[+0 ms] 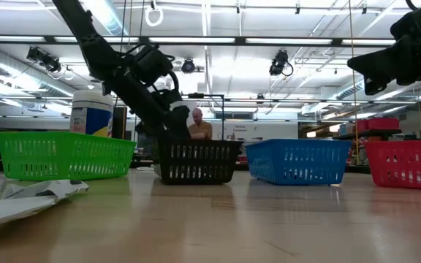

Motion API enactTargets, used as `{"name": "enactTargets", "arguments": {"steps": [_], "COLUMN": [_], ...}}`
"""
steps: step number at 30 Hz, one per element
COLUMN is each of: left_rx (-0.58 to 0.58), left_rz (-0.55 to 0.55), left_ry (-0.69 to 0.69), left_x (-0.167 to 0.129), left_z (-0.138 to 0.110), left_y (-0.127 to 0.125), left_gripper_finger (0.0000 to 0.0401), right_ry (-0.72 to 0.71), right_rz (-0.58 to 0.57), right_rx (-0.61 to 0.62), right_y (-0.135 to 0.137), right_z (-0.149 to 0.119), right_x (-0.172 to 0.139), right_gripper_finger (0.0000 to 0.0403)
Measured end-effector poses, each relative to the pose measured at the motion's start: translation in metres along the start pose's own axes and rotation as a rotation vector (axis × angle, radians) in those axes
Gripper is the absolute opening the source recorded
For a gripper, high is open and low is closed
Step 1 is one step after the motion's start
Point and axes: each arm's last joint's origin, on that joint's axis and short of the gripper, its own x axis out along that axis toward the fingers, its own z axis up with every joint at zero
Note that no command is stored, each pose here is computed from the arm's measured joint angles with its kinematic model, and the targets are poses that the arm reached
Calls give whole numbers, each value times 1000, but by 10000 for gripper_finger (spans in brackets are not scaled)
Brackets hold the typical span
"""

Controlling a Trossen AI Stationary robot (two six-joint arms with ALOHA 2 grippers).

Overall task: Pick & Place First Aid Supplies
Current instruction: Put the towelette pack into the black basket

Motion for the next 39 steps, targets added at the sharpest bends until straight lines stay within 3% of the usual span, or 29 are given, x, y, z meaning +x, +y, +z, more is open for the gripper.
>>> {"name": "enactTargets", "arguments": {"steps": [7,19,31,39], "left_rx": [7,36,6,0], "left_rz": [-18,-15,106,67], "left_ry": [14,2,13,9], "left_x": [19,20,35,35], "left_z": [-13,-12,-24,-23], "left_y": [-3,-4,5,3], "left_gripper_finger": [383,399,397,397], "right_ry": [0,0,0,0], "right_rz": [0,0,0,0], "right_rx": [0,0,0,0], "right_y": [0,0,0,0], "right_z": [0,0,0,0], "right_x": [0,0,0,0], "right_gripper_finger": [23,23,23,23]}}
